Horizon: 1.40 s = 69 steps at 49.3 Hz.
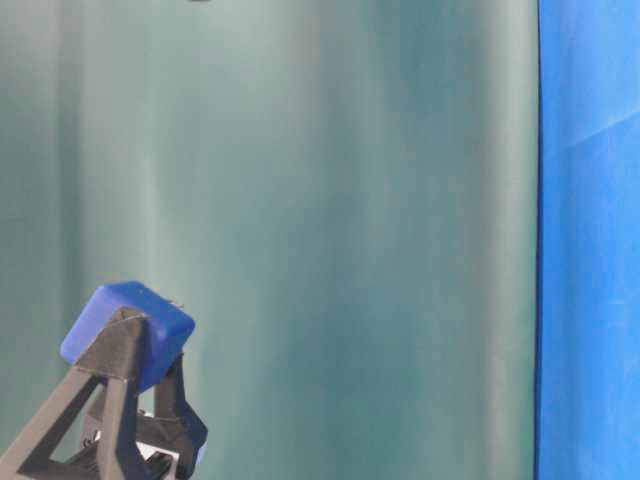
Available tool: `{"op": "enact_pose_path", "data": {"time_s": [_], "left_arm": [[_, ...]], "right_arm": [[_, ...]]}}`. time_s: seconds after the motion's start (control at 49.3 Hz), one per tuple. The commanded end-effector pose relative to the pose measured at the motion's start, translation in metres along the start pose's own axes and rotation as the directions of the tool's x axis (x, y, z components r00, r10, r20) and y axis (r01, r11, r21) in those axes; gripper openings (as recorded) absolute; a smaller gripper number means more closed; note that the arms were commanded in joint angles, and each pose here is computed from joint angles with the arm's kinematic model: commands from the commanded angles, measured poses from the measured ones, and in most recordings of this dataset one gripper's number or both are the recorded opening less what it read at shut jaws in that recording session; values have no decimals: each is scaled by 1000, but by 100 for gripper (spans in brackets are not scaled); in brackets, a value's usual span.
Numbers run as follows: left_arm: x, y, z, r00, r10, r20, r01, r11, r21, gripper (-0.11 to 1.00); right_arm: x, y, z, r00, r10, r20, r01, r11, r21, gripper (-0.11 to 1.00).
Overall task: Handover the blue block to the right arm after grasping it with the left arm, then place it in the designated position.
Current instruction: 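Carry the cube toward the center, holding it out sideways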
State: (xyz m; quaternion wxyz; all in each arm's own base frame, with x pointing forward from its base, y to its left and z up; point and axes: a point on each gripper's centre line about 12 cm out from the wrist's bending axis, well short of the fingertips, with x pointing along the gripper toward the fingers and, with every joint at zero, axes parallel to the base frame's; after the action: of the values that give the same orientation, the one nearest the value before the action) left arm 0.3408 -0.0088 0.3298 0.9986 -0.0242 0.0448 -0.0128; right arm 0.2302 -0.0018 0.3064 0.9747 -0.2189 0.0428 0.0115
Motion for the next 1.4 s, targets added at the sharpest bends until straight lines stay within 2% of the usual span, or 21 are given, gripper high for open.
{"op": "enact_pose_path", "data": {"time_s": [0.0,0.081,0.162,0.223,0.324,0.426,0.527,0.568,0.608,0.71,0.771,1.379], "left_arm": [[-4,-1,12,999,-4,47,4,1000,-4,49],[-5,-1,13,998,-4,57,4,1000,-4,49],[-5,-1,14,998,-4,63,5,1000,-4,49],[-5,-1,14,998,-5,64,5,1000,-4,49],[-5,-1,14,998,-5,69,5,1000,-7,49],[-5,-1,14,998,-5,69,6,1000,-18,49],[-5,-1,14,998,-5,70,7,1000,-26,49],[-5,-1,14,998,-5,70,7,1000,-29,49],[-5,-1,14,998,-5,70,7,1000,-29,49],[-5,-1,14,998,-5,70,7,1000,-27,49],[-5,-1,14,998,-5,69,7,1000,-29,49],[-6,-1,13,998,-4,66,6,1000,-30,49]], "right_arm": [[2,-6,14,1000,-7,18,9,993,-117,97],[2,-7,17,1000,-4,22,10,966,-260,97],[2,-7,19,1000,1,28,11,913,-409,97],[1,-8,21,999,2,33,15,873,-488,97],[-1,-9,25,999,1,48,28,811,-585,96],[-3,-10,29,998,0,64,42,758,-651,96],[-3,-10,31,997,6,72,49,678,-733,96],[-3,-10,32,997,9,78,53,653,-755,96],[-3,-9,32,997,14,81,54,636,-770,96],[-4,-8,34,995,22,95,61,615,-786,96],[-4,-7,35,994,26,107,69,611,-789,96],[-5,-7,39,991,30,128,83,611,-787,96]]}}
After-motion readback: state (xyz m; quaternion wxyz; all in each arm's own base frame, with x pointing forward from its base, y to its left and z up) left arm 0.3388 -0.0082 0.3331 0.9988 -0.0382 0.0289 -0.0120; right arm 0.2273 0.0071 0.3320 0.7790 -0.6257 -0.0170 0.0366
